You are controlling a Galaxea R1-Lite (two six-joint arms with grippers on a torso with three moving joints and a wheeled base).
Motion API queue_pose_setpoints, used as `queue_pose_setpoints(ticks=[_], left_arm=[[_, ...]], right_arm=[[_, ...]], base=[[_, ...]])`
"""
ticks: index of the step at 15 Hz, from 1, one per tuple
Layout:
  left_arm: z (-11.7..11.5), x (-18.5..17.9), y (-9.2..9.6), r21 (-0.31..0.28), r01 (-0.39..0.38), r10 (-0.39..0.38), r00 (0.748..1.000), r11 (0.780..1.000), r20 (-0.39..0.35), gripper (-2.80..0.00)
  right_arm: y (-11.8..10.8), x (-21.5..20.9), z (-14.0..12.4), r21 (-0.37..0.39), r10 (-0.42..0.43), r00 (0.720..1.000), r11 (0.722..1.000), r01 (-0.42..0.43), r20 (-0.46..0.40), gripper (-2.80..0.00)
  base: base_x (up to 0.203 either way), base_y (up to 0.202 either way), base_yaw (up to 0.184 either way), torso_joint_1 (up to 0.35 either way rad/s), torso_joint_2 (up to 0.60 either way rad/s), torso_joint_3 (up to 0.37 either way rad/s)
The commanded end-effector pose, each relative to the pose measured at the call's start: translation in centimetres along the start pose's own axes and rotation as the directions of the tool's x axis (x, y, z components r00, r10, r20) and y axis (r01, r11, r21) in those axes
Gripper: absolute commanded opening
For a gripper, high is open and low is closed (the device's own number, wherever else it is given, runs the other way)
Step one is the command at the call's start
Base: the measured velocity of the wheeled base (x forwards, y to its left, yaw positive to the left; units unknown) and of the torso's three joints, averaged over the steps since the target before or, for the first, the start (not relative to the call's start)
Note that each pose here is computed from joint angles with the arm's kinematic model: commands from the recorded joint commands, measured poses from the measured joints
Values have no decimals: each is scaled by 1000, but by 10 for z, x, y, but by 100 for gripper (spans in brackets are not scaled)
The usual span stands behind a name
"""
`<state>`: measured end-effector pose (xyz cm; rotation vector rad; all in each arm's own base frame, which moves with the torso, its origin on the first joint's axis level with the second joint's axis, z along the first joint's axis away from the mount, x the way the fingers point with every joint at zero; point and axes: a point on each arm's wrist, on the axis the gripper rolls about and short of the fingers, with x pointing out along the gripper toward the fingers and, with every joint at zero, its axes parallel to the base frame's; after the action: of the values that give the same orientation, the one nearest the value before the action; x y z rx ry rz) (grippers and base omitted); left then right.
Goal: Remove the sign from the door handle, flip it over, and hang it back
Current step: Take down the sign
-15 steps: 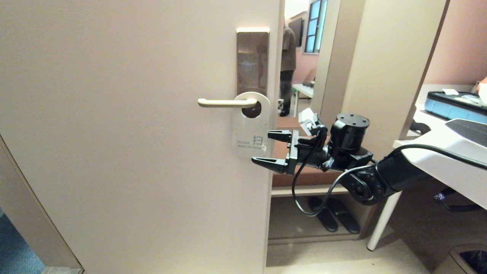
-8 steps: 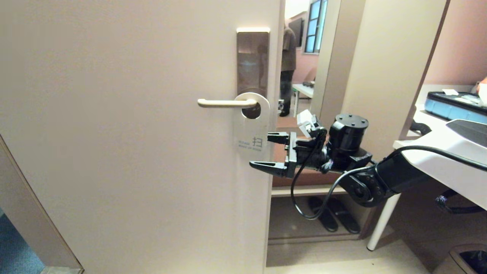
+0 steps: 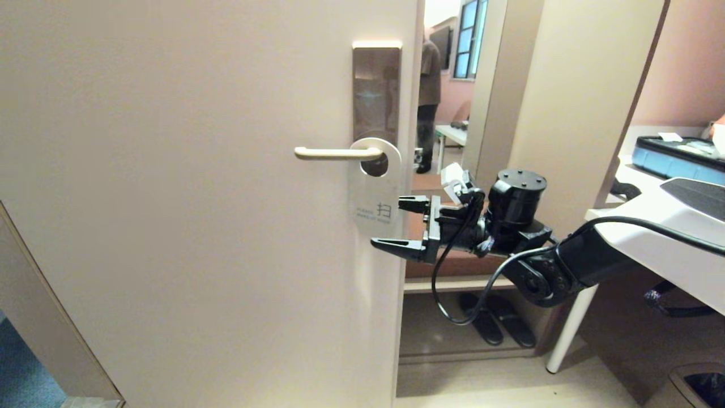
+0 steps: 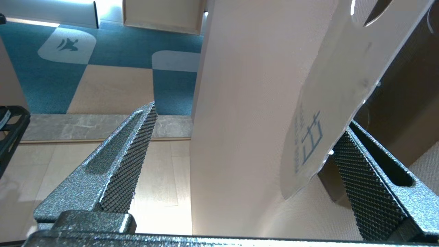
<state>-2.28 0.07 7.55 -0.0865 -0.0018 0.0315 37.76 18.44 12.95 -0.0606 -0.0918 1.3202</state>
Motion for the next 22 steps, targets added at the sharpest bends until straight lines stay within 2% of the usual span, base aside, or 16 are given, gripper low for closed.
queue_pose_setpoints(ticks=[1, 4, 10, 16, 22], left_arm=[[0, 0, 0, -1, -1, 1, 1000, 1000, -2, -280], [0, 0, 0, -1, -1, 1, 1000, 1000, -2, -280], [0, 0, 0, -1, -1, 1, 1000, 1000, -1, -280], [0, 0, 0, -1, -1, 1, 1000, 1000, 0, -280], [0, 0, 0, -1, -1, 1, 1000, 1000, -2, -280]], right_arm=[[-4, 3, 0, -15, 5, 1000, 1000, -5, 12, 0], [-9, 11, 2, -38, 11, 1000, 999, -10, 30, 0], [-3, 21, -4, -25, 37, 999, 999, -36, 23, 0], [-13, 30, -4, -53, 30, 999, 998, -27, 45, 0], [-18, 33, -6, -55, -14, 999, 998, 16, 50, 0]], base=[[0, 0, 0, 0, 0, 0], [0, 0, 0, 0, 0, 0], [0, 0, 0, 0, 0, 0], [0, 0, 0, 0, 0, 0], [0, 0, 0, 0, 0, 0]])
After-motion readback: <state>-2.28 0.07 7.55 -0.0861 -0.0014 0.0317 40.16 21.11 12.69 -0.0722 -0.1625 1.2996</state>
